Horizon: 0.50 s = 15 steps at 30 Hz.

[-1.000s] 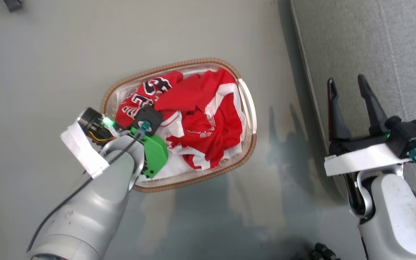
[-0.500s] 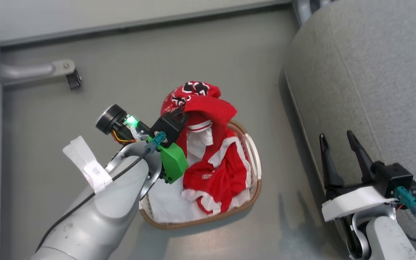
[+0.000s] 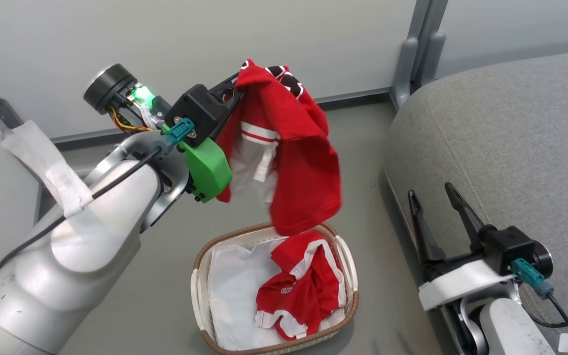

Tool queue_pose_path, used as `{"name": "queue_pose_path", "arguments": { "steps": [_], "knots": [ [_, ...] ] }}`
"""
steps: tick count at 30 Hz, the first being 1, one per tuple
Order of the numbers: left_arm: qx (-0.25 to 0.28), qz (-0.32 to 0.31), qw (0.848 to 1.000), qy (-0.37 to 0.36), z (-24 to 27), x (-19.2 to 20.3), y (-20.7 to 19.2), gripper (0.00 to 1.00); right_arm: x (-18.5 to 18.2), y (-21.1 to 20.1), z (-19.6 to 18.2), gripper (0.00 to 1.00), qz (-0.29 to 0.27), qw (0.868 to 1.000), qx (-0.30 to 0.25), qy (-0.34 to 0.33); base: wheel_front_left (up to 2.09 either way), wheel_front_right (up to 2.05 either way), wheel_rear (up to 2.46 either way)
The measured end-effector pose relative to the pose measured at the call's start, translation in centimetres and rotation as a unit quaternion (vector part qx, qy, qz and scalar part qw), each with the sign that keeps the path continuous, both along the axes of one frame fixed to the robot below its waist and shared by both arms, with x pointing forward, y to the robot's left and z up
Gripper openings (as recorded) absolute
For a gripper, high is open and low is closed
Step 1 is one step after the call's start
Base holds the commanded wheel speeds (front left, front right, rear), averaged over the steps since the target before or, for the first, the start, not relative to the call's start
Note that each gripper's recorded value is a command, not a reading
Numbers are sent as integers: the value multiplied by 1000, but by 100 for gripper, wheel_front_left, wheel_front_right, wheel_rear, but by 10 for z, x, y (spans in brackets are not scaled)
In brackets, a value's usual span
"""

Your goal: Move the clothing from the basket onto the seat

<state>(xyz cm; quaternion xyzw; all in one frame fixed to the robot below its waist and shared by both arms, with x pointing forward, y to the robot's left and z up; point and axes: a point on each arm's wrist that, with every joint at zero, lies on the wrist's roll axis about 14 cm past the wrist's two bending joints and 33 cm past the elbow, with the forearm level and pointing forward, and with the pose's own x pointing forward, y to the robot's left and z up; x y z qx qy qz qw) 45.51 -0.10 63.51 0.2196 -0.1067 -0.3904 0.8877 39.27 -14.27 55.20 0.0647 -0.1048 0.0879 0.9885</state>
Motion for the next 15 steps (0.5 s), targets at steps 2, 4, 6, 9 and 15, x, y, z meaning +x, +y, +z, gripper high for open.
{"name": "queue_pose_path", "arguments": {
  "steps": [2,4,6,9,15],
  "knots": [
    [2,-4,1000,-9,10,-4,-2,0,-1,6,9,100,9,1000,-1,-12,0,0,0],
    [1,-11,1000,-16,17,-8,-5,0,-1,16,17,100,24,999,-4,-24,0,0,0],
    [0,-17,1000,-20,21,-11,-8,0,-1,28,23,100,42,998,-12,-34,0,0,0],
    [-2,-25,999,-23,24,-16,-12,0,1,45,32,100,68,996,-25,-46,0,0,0],
    [-4,-40,999,-21,22,-26,-20,0,9,73,36,100,108,990,-69,-54,0,0,0]
  ]
}}
